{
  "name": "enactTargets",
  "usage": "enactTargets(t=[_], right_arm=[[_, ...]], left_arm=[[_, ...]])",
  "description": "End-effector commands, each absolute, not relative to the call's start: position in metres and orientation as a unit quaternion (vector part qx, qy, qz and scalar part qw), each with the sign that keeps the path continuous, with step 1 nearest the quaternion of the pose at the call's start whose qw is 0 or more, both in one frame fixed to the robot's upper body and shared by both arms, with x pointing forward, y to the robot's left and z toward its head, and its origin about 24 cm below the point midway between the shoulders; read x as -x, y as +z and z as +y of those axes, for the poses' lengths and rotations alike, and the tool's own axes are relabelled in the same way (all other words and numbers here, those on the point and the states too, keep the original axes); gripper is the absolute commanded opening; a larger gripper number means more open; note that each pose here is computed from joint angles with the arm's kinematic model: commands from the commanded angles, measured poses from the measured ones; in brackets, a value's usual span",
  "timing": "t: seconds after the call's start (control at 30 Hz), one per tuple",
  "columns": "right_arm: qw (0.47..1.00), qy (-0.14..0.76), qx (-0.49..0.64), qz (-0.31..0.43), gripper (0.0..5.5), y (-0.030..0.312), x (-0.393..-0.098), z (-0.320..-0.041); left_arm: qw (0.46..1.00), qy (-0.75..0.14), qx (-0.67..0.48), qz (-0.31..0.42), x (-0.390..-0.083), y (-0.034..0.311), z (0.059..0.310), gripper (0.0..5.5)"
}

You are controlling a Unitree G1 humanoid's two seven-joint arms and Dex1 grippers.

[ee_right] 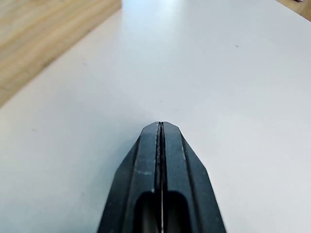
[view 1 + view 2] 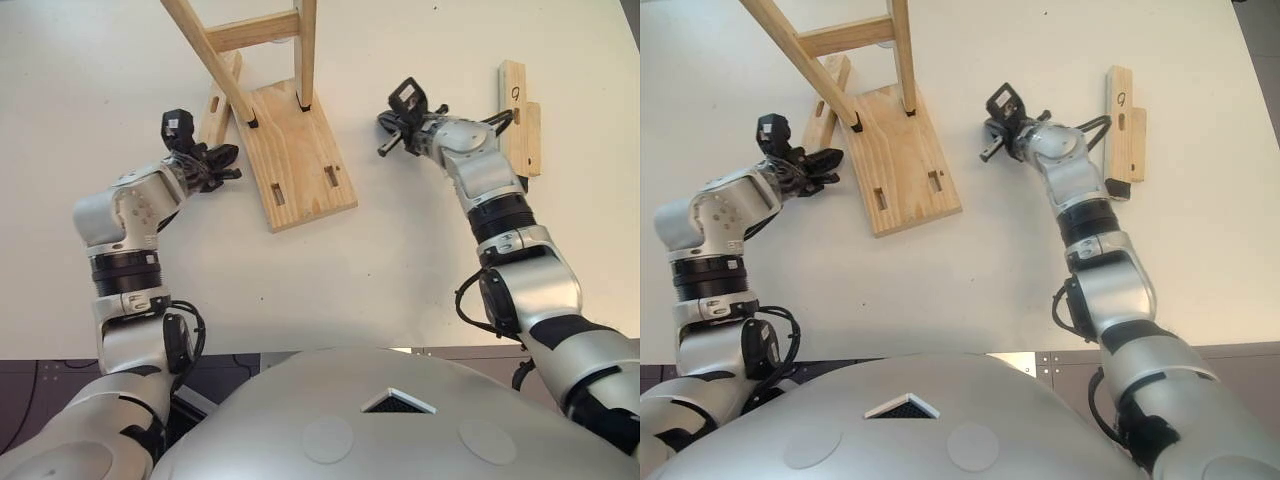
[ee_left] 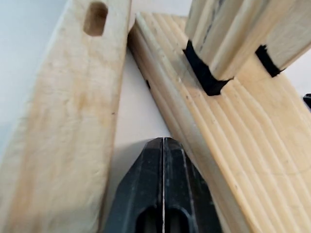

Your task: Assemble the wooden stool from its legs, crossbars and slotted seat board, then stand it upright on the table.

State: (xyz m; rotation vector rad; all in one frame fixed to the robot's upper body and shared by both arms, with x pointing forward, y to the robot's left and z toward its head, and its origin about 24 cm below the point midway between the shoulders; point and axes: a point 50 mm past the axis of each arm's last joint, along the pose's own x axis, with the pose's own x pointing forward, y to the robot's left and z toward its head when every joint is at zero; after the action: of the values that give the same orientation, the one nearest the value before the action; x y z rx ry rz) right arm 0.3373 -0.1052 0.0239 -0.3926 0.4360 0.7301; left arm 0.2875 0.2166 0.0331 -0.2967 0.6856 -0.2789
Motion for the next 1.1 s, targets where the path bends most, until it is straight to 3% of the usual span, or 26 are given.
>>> enactTargets(t=[0.03,0.23,0.6,0.73,0.83,0.93,1.0,1.1], right_arm=[[0.866,0.412,0.193,0.209,0.01,0.019,-0.323,-0.083],[0.829,0.472,0.207,0.218,0.01,0.018,-0.307,-0.075],[0.862,0.390,0.220,0.236,0.01,0.031,-0.328,-0.115],[0.876,0.372,0.213,0.220,0.01,0.043,-0.331,-0.127],[0.936,0.285,0.115,0.175,0.28,0.079,-0.343,-0.159],[0.978,0.141,0.050,0.145,0.82,0.109,-0.348,-0.218],[0.981,0.071,0.095,0.154,1.12,0.111,-0.339,-0.255],[0.962,0.048,0.164,0.212,1.65,0.095,-0.320,-0.281]], left_arm=[[0.919,-0.139,0.121,0.348,-0.298,0.021,0.199,0.00],[0.916,-0.189,0.110,0.335,-0.311,0.021,0.163,0.00],[0.904,-0.249,0.106,0.330,-0.315,0.023,0.112,0.00],[0.910,-0.245,0.100,0.318,-0.319,0.026,0.110,0.00],[0.917,-0.231,0.100,0.311,-0.319,0.027,0.119,0.00],[0.925,-0.205,0.105,0.301,-0.319,0.028,0.131,0.00],[0.931,-0.191,0.114,0.289,-0.318,0.031,0.135,0.00],[0.939,-0.174,0.122,0.269,-0.315,0.037,0.140,0.00]])
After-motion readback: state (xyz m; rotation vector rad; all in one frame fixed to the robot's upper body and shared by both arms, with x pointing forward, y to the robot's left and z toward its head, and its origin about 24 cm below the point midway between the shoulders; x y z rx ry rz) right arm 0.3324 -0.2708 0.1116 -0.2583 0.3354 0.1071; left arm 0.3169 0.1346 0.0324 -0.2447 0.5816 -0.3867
